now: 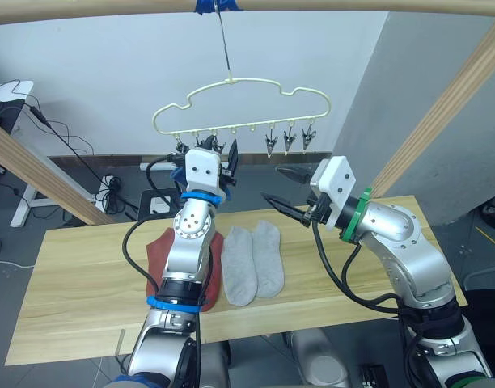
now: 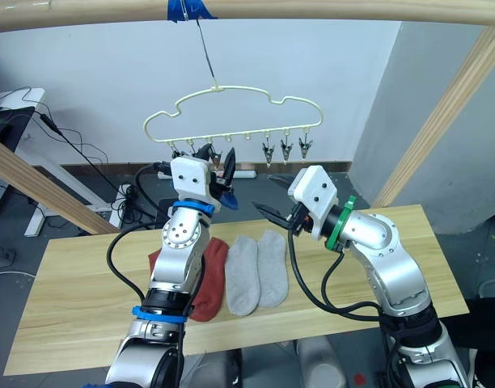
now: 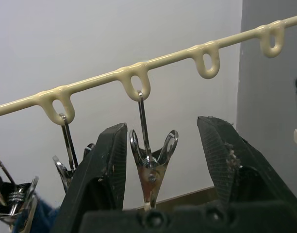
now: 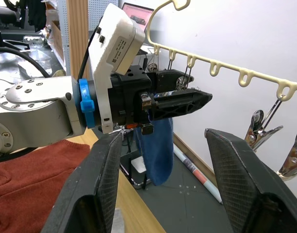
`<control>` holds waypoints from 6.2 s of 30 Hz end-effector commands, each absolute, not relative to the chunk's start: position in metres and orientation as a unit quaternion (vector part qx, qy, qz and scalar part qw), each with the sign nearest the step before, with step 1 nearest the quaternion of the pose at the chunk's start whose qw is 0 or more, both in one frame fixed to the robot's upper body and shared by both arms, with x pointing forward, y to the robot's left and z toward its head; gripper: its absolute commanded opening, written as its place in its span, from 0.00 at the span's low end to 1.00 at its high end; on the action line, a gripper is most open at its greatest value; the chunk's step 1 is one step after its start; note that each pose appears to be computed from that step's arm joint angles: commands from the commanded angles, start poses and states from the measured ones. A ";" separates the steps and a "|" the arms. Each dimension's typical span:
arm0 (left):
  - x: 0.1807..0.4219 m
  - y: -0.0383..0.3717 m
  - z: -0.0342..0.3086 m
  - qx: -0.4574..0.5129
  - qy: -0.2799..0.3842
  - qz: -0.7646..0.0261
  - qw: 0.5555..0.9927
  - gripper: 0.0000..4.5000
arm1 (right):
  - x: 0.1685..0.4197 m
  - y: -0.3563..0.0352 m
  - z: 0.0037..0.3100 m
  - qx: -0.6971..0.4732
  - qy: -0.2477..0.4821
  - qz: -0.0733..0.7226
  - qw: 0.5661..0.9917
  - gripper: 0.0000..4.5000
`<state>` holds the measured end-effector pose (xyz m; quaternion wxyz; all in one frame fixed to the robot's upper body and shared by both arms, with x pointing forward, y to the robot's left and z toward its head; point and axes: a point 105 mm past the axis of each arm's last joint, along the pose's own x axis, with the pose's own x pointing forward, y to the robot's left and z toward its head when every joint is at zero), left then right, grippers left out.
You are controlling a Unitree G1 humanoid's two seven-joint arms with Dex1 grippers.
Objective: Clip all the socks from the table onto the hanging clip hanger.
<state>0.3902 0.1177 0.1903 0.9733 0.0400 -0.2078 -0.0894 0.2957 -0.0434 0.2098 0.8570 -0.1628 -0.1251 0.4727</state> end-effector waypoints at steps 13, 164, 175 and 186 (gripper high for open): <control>0.389 0.122 0.200 0.061 -0.219 -0.069 0.972 0.36 | 0.292 -0.044 0.220 -0.154 -0.147 0.477 0.853 0.63; 0.354 0.125 0.221 0.005 -0.159 -0.290 0.944 0.04 | 0.349 0.038 0.157 -0.337 -0.115 0.495 0.793 0.00; 0.352 0.129 0.221 -0.007 -0.148 -0.294 0.944 0.04 | 0.354 0.041 0.169 -0.326 -0.140 0.472 0.807 0.00; 0.351 0.128 0.217 -0.007 -0.141 -0.295 0.945 0.04 | 0.359 0.039 0.181 -0.306 -0.155 0.456 0.821 0.00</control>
